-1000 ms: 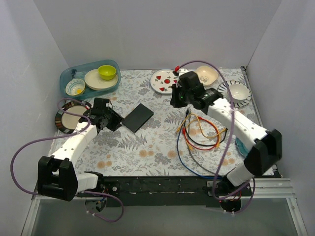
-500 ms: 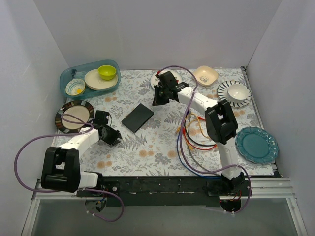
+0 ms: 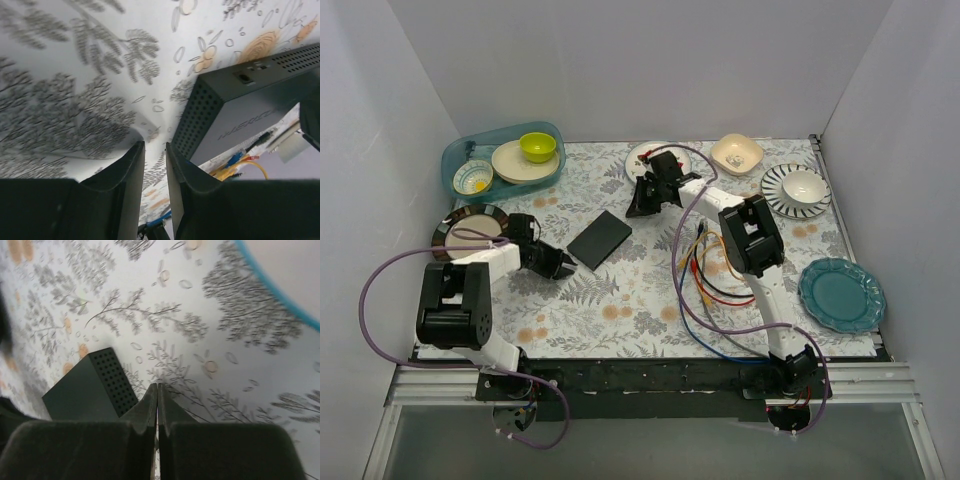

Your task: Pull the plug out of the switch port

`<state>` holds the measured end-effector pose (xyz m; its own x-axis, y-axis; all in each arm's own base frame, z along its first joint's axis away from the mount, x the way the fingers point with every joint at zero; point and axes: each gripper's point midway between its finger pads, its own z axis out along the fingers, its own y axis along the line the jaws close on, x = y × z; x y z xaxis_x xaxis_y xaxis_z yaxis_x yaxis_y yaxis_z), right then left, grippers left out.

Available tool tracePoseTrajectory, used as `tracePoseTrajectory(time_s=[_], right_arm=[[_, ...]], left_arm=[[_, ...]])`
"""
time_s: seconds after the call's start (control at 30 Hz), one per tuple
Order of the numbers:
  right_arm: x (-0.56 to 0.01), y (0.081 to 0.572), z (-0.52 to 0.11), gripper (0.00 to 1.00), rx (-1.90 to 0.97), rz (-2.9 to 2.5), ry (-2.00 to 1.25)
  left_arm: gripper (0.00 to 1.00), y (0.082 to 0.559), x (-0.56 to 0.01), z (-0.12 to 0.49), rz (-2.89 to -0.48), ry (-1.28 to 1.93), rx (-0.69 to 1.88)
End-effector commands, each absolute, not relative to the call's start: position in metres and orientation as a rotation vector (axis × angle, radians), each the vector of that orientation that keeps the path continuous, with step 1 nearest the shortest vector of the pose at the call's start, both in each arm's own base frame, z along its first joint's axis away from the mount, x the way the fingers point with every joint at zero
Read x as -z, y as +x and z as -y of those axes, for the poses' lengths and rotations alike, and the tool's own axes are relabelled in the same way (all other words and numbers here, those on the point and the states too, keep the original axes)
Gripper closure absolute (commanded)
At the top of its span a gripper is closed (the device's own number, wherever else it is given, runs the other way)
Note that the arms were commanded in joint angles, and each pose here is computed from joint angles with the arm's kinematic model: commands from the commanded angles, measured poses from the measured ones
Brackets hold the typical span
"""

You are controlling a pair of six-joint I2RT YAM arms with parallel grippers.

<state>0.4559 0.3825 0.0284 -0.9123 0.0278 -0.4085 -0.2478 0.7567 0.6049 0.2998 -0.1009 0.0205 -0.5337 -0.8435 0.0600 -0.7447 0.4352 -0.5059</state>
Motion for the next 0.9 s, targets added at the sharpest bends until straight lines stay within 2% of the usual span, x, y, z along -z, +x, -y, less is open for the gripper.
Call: tracePoseTrajectory(time_s=[0.0,0.03,0.3,0.6,0.73,0.87], right_arm=[[-0.038,0.420,-0.404,0.99,-1.148,-2.542,-0.262],[-0.024,0.404,-0.399,0.99,-1.138,-2.584,-0.268],[-0.025,0.313,-0.381,0.99,-1.147,-2.654,-0.394],[-0.011,0.220,-0.343,0.99,-1.117,-2.761,-0.473],[-0.008,0.192,-0.321,0.99,-1.083,-2.781,-0.463],[-0.011,0.202,-0.306,0.99,-0.985,-2.758,-0.415]], left_arm=[[0.75,0.301,-0.003,0.102,-2.555,-1.352,0.702],[0.75,0.303,-0.003,0.103,-2.560,-1.344,0.707],[0.75,0.300,0.006,0.114,-2.648,-1.246,0.773],[0.75,0.254,0.009,0.134,-2.737,-1.159,0.788],[0.75,0.241,-0.002,0.137,-2.712,-1.138,0.783],[0.74,0.258,-0.022,0.113,-2.605,-1.133,0.614]])
